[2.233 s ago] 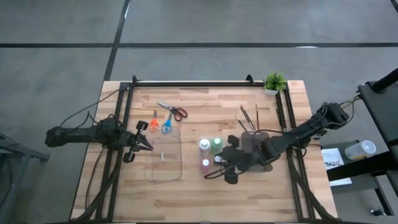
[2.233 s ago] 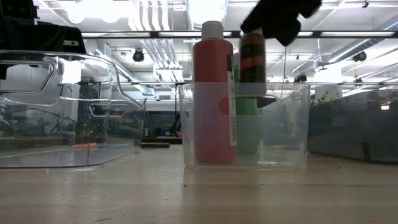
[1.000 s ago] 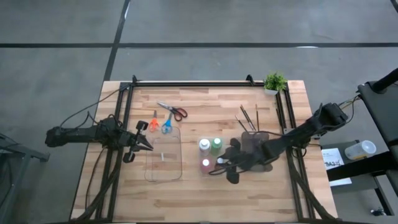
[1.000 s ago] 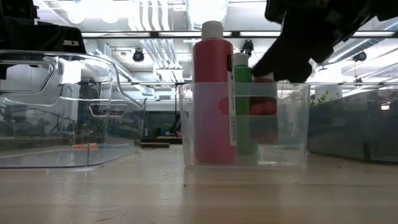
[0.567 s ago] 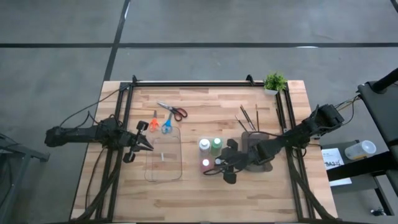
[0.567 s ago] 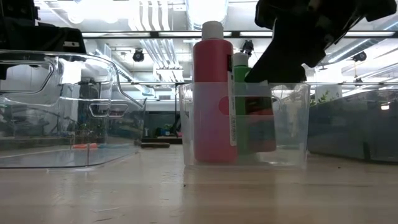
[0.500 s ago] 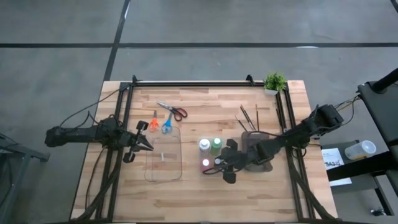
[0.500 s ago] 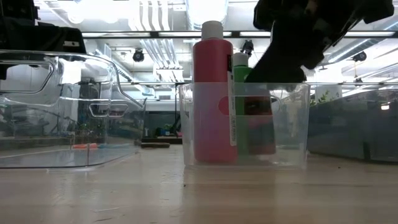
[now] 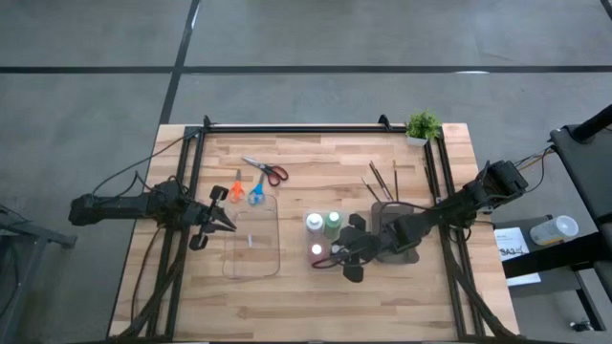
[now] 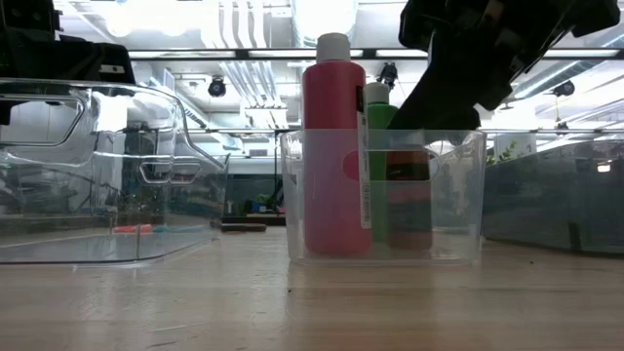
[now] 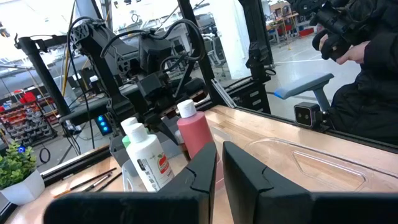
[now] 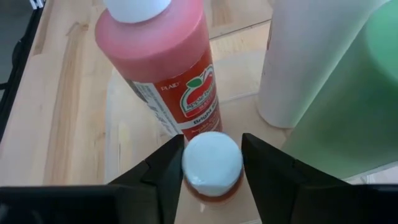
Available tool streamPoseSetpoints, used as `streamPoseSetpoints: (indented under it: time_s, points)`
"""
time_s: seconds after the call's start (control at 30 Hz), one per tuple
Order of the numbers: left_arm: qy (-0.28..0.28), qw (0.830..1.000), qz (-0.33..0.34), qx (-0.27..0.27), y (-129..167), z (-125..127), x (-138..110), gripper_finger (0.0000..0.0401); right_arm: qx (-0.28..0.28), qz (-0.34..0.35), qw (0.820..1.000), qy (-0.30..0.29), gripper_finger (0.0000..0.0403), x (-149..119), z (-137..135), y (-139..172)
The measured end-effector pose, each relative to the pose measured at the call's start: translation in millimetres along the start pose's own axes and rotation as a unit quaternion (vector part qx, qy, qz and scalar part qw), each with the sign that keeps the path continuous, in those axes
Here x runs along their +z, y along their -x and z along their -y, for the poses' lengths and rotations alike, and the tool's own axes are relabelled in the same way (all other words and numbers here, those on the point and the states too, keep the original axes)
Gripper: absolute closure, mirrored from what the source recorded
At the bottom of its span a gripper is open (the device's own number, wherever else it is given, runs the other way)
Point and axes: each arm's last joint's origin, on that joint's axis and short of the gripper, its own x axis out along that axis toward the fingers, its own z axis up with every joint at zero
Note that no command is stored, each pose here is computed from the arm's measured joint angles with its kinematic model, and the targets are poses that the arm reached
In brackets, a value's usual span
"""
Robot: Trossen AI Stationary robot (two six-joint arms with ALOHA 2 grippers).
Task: Pick & Place Paint Supplies
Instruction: Put the small red bottle into the white transparent bin, then put the left silver paintbrush into the black bin
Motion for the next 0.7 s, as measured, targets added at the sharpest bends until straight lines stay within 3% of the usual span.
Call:
streamPoseSetpoints:
  time_s: [0.37, 0.7]
  points:
    - [0.0, 1.0, 0.0, 0.0, 0, 0, 0, 0.0366, 0.0, 0.005, 1.0, 0.016, 0.0226, 3, 0, 5]
    - [0.0, 1.0, 0.0, 0.0, 0, 0, 0, 0.0366, 0.023, 0.046, 0.999, 0.012, 0.0226, 23, 1, 42]
